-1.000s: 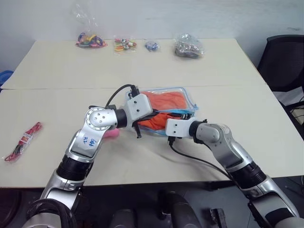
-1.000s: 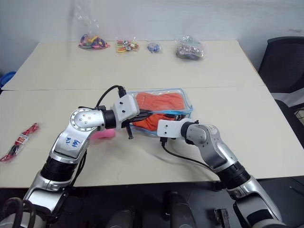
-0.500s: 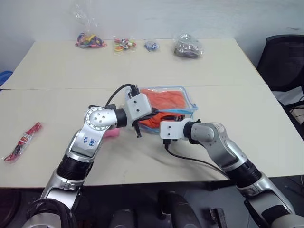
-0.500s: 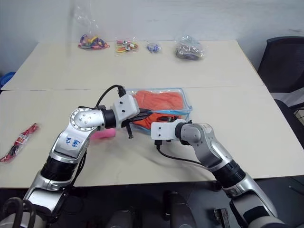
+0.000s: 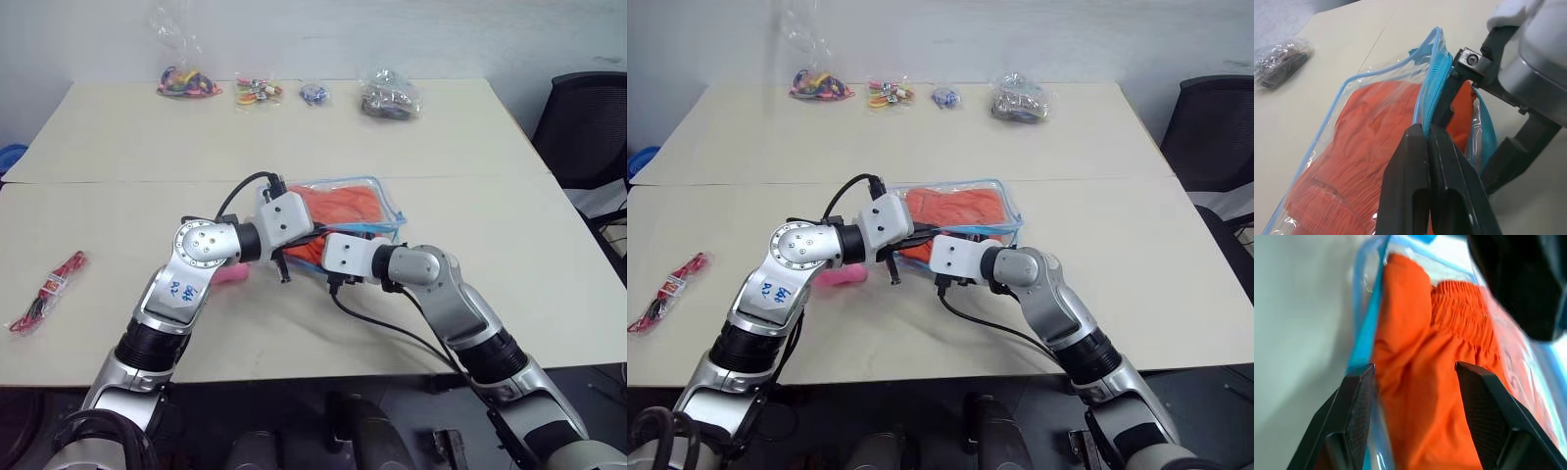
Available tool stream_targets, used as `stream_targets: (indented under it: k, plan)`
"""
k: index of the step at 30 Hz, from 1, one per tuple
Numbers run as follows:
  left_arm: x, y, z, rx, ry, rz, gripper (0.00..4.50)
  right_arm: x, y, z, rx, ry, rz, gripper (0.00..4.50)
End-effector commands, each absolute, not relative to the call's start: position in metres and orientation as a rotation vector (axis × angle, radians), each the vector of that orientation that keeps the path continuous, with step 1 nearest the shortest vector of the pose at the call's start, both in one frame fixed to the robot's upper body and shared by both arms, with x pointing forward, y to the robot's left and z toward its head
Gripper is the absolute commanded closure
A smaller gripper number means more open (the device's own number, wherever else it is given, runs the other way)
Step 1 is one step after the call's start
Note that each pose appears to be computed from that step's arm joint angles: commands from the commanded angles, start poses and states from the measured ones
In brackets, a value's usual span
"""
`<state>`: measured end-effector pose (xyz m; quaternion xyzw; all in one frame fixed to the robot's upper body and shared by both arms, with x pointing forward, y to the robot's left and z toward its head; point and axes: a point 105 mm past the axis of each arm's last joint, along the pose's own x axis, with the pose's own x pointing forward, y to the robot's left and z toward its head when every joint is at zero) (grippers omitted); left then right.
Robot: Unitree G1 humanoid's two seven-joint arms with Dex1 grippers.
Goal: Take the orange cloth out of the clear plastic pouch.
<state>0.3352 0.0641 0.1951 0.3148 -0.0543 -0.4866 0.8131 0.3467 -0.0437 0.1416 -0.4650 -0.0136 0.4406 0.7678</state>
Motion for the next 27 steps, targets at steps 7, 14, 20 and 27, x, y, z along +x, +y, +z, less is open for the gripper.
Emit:
stream_targets:
  k: [7, 14, 20, 27]
  plan:
    - [0.331, 0.061, 0.205, 0.697, -0.168, -1.035, 4.50, 0.350, -0.046, 0.142, -1.097, -0.072, 0.933, 1.79]
    - [0.330, 0.060, 0.206, 0.699, -0.172, -1.037, 4.50, 0.369, -0.060, 0.136, -1.255, -0.035, 0.828, 1.79]
    - [0.330, 0.061, 0.206, 0.699, -0.173, -1.033, 4.50, 0.370, -0.080, 0.122, -1.368, 0.066, 0.792, 1.79]
    - [0.332, 0.062, 0.205, 0.693, -0.167, -1.023, 4.50, 0.375, -0.077, 0.107, -1.308, 0.059, 0.734, 1.79]
